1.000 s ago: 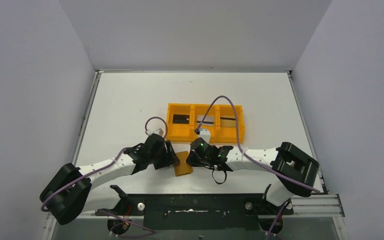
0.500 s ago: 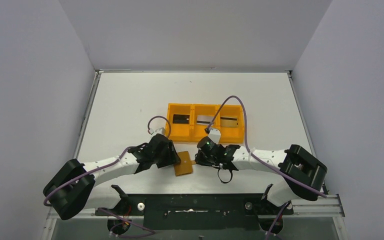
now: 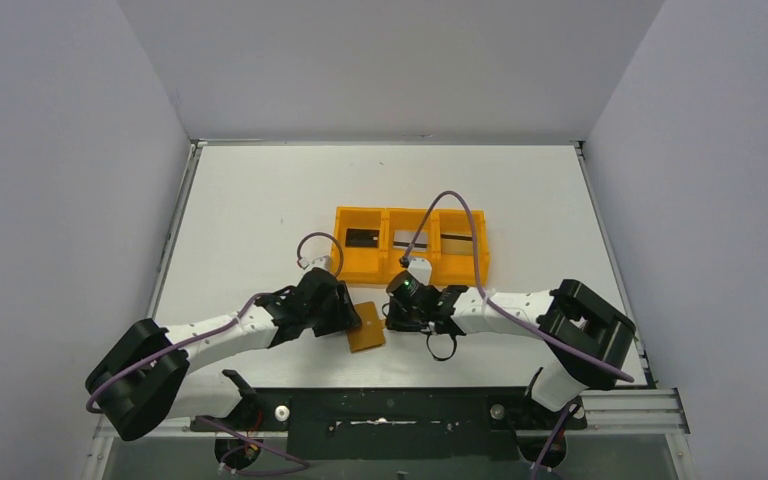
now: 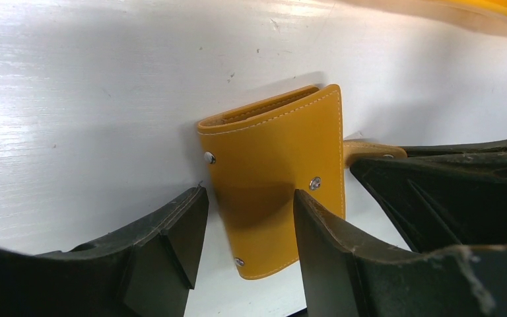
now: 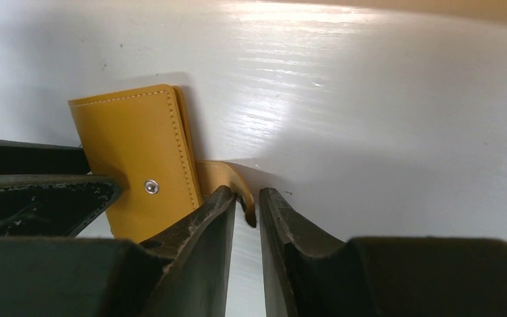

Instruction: Take the credit cards out of the card holder

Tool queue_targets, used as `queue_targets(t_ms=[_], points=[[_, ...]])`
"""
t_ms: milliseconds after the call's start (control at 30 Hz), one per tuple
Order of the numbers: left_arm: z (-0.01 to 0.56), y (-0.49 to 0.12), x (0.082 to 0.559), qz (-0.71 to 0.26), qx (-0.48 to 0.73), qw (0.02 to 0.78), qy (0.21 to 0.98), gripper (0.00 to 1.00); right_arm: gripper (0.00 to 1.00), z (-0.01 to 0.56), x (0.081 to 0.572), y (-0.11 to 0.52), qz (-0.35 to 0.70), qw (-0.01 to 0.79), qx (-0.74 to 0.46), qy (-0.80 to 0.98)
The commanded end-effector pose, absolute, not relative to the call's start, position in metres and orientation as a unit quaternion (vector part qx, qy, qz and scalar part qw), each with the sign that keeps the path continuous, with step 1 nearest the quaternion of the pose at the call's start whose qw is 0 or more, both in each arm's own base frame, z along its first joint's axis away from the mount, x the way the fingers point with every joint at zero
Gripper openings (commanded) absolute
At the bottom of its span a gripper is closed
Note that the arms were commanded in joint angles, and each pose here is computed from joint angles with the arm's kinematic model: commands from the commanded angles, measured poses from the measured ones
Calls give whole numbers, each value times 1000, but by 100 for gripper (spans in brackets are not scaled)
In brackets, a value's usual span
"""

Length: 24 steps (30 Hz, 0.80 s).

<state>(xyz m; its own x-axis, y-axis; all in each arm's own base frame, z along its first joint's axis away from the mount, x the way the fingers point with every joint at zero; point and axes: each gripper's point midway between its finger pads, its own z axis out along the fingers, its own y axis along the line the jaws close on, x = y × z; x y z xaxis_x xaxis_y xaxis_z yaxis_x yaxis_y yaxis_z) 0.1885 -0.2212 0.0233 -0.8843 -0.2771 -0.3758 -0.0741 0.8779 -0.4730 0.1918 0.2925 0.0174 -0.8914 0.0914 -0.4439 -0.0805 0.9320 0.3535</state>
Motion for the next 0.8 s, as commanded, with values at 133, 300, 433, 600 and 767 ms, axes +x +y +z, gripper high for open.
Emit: queue_targets(t_ms=[133,300,433,600,767], points=[[19,-215,174,-219,-81,200,952,50,25,38,206,314,256,250,-22,934],[25,-214,178,-216,-72,214,950,50,31,38,208,313,273,258,-19,927],[29,-214,179,-213,-74,213,951,50,22,36,209,310,263,259,-23,929],[46,-219,183,-236,-75,233,941,51,1,42,206,318,286,256,-39,923],[60,-213,188,-235,-90,254,934,53,0,67,204,308,279,279,-28,918]])
